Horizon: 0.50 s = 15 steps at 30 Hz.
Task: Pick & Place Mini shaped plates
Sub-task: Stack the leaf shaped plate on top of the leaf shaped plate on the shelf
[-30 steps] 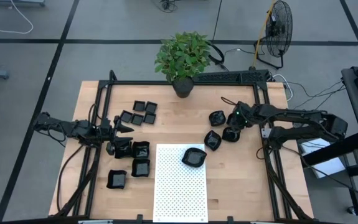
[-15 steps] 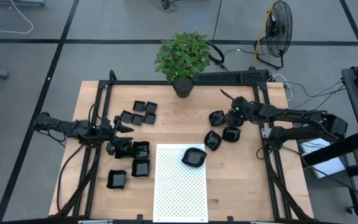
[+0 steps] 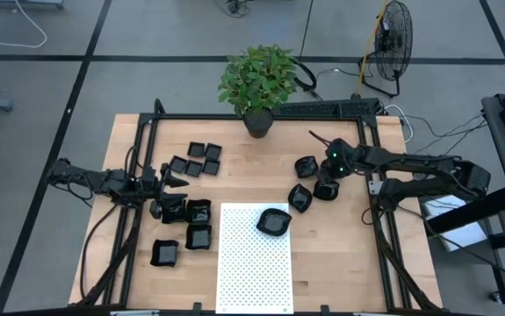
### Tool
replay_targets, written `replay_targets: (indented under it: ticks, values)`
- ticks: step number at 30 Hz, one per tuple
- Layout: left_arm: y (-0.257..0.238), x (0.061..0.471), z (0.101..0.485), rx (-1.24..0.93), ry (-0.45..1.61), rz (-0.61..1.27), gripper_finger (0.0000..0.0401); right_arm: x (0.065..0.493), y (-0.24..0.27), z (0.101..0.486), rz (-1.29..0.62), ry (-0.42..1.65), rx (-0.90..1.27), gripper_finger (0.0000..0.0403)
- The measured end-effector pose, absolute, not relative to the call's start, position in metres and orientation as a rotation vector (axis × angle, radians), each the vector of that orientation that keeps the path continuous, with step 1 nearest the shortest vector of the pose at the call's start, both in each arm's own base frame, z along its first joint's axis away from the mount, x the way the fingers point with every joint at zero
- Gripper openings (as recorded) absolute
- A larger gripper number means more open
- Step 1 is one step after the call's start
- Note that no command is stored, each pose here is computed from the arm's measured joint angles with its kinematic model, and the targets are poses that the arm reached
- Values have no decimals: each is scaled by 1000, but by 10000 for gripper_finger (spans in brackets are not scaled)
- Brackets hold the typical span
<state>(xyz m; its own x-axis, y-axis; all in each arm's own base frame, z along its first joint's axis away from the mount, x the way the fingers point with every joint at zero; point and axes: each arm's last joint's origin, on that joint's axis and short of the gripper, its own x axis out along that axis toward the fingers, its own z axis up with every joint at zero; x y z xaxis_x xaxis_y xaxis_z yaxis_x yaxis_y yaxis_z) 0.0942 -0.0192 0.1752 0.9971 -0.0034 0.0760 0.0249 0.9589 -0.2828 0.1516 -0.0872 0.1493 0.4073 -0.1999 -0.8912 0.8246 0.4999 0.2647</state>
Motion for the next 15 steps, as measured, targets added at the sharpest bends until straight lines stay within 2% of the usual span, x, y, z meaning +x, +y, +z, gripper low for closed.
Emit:
replay_targets:
  ticks: [9, 15]
  values:
    - [-19, 94, 175, -288, -75, -14, 214, 145, -76, 164, -681, 882, 786, 150]
    - [-19, 94, 175, -288, -75, -14, 214, 133, -58, 171, -728, 926, 753, 105]
